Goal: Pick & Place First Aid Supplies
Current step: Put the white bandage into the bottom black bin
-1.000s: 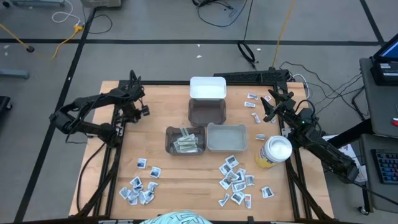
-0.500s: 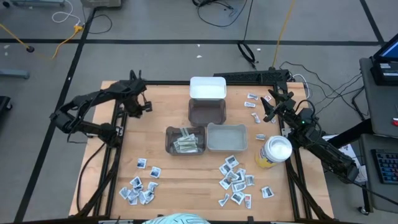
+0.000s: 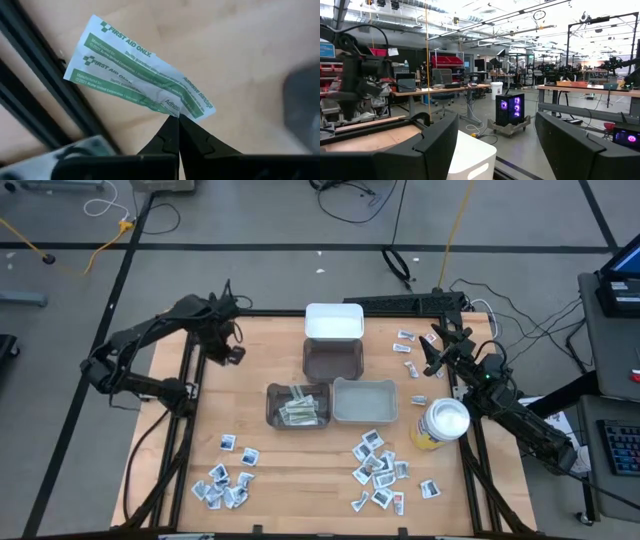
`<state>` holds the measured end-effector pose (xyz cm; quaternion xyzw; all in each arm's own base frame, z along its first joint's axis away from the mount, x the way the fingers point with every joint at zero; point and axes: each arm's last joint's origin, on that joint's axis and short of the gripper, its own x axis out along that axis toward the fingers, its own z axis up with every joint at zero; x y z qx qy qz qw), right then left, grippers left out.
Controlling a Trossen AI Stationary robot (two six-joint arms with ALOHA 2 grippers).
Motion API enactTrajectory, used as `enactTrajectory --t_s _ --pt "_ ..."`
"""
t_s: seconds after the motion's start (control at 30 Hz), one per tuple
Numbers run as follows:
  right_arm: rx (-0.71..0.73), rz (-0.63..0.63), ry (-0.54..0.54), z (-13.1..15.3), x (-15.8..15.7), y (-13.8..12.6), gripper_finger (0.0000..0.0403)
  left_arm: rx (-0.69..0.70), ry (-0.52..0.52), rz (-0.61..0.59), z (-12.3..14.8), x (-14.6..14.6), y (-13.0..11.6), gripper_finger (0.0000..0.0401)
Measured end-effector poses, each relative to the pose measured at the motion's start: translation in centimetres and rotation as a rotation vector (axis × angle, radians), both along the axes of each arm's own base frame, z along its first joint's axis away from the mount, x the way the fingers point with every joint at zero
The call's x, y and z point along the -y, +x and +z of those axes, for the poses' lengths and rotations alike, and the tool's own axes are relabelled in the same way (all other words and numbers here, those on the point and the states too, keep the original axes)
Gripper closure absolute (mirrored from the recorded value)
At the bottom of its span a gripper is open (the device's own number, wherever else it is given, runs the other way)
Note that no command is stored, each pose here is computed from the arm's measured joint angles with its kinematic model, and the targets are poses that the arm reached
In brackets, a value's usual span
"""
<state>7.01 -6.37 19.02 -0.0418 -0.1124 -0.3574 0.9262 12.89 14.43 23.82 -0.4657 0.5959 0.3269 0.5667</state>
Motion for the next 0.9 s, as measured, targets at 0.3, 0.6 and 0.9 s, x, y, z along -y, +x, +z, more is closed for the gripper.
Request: enactTrajectory --t_s 0.3,0.6,0.9 --pt "0.0 0.0 0.0 0.0 0.0 0.0 0.014 0.013 -0.008 -0.39 1.2 1.9 1.6 0.0401" --pt "0.0 0.0 0.0 0.0 0.0 0.0 0.014 0.004 0.026 -0.753 2.2 3.5 9.4 0.0401" --pt "0.0 0.0 0.0 0.0 0.0 0.0 0.014 0.097 0.071 -1.124 3.7 6.7 17.4 0.0401"
